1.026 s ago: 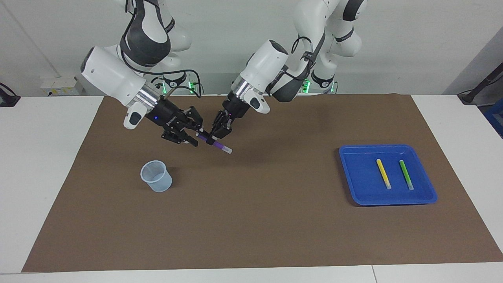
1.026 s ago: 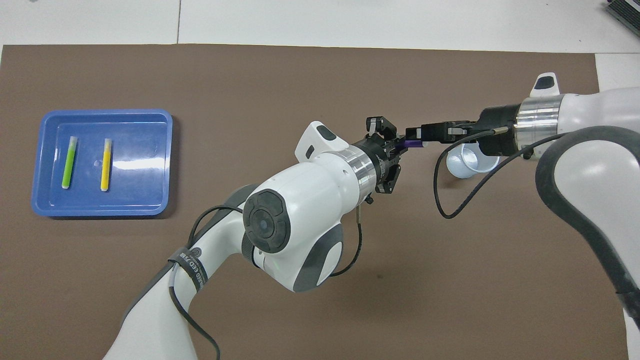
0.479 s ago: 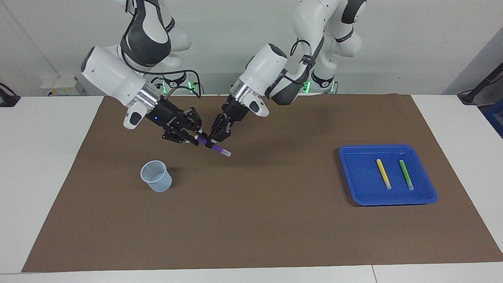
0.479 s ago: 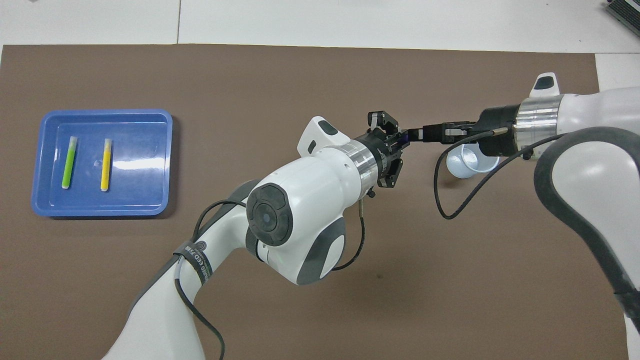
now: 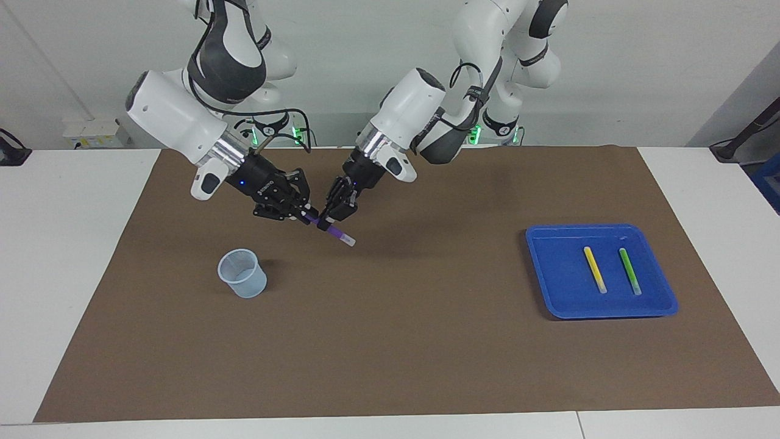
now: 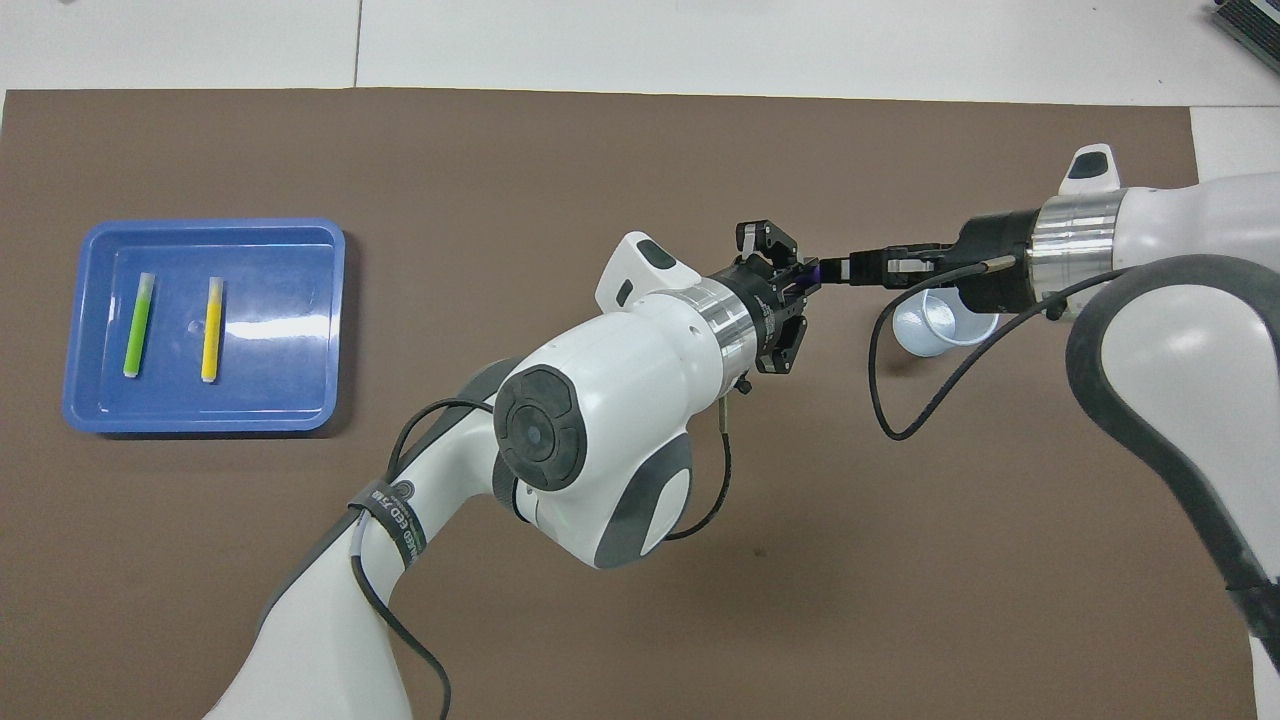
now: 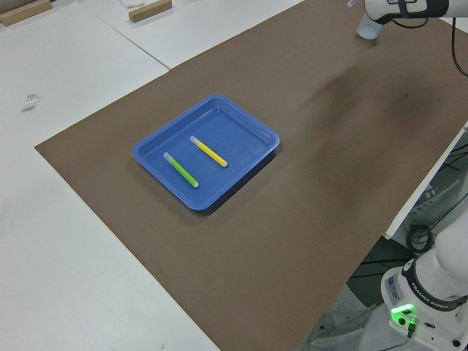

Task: Transfer and insert pens with both arms
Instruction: 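Open the left gripper while the right gripper pulls the pen away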

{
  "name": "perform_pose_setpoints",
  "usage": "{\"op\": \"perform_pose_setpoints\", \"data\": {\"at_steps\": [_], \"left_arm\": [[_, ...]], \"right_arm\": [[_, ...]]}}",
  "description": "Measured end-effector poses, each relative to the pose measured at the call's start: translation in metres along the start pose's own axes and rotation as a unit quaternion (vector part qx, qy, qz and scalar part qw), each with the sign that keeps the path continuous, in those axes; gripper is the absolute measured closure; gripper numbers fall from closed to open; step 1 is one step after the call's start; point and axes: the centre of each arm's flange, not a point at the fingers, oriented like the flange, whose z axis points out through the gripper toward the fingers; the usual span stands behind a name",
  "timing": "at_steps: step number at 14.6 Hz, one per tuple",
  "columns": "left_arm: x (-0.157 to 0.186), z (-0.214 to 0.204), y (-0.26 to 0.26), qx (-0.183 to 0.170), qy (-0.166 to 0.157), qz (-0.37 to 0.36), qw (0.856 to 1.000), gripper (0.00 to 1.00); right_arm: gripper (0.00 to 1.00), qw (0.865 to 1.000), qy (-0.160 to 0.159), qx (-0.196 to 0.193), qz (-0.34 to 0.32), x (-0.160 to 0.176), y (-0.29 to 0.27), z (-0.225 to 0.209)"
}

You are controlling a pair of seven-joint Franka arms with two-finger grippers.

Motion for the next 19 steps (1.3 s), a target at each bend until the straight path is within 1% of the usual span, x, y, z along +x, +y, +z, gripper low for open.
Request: {"op": "perform_pose_setpoints", "data": {"at_steps": [4, 6, 7, 9, 10, 11, 12, 13, 14, 15, 16, 17, 18, 19], "left_arm": [[-0.001, 0.000, 0.000, -0.004, -0.002, 0.000, 1.000, 0.83], [-0.003, 0.000, -0.001, -0.005, -0.005, 0.001, 1.000, 0.83], [-0.004, 0.000, -0.002, -0.005, -0.006, 0.002, 1.000, 0.78], [-0.005, -0.001, 0.000, -0.007, -0.007, 0.002, 1.000, 0.55], [-0.006, -0.003, 0.001, -0.009, -0.008, 0.002, 1.000, 0.42], [-0.007, -0.004, 0.001, -0.009, -0.008, 0.002, 1.000, 0.32], [-0.008, -0.005, 0.001, -0.007, -0.007, 0.003, 1.000, 0.24], [-0.008, -0.006, 0.001, -0.001, -0.004, 0.003, 1.000, 0.24], [-0.006, -0.007, 0.002, 0.007, 0.002, 0.003, 1.000, 0.19], [-0.001, -0.008, 0.006, 0.012, 0.009, 0.001, 1.000, 0.17], [0.005, -0.011, 0.013, 0.012, 0.015, -0.003, 1.000, 0.16], [0.014, -0.015, 0.023, 0.007, 0.021, -0.008, 1.000, 0.12], [0.024, -0.020, 0.034, 0.001, 0.026, -0.015, 1.000, 0.12], [0.033, -0.025, 0.045, -0.007, 0.030, -0.021, 0.999, 0.07]], "right_arm": [[0.81, 1.000, 0.002, 0.000, -0.001, 0.001, -0.001, -0.002], [0.81, 1.000, -0.004, -0.006, -0.008, 0.002, -0.002, -0.005], [0.81, 1.000, -0.007, -0.017, -0.015, 0.003, -0.001, -0.009], [0.81, 0.999, -0.008, -0.033, -0.018, 0.006, 0.008, -0.022], [0.81, 0.999, -0.008, -0.039, -0.018, 0.007, 0.013, -0.027], [0.81, 0.999, -0.007, -0.044, -0.018, 0.008, 0.016, -0.031], [0.81, 0.999, -0.007, -0.049, -0.020, 0.009, 0.017, -0.033], [0.81, 0.998, -0.009, -0.058, -0.025, 0.009, 0.018, -0.034], [0.81, 0.997, -0.014, -0.072, -0.033, 0.009, 0.020, -0.035], [0.81, 0.995, -0.021, -0.089, -0.042, 0.009, 0.022, -0.037], [0.81, 0.992, -0.032, -0.109, -0.051, 0.008, 0.026, -0.042], [0.81, 0.989, -0.045, -0.132, -0.059, 0.008, 0.032, -0.048], [0.81, 0.984, -0.057, -0.157, -0.066, 0.008, 0.039, -0.055], [0.81, 0.978, -0.067, -0.183, -0.072, 0.008, 0.048, -0.063]]}}
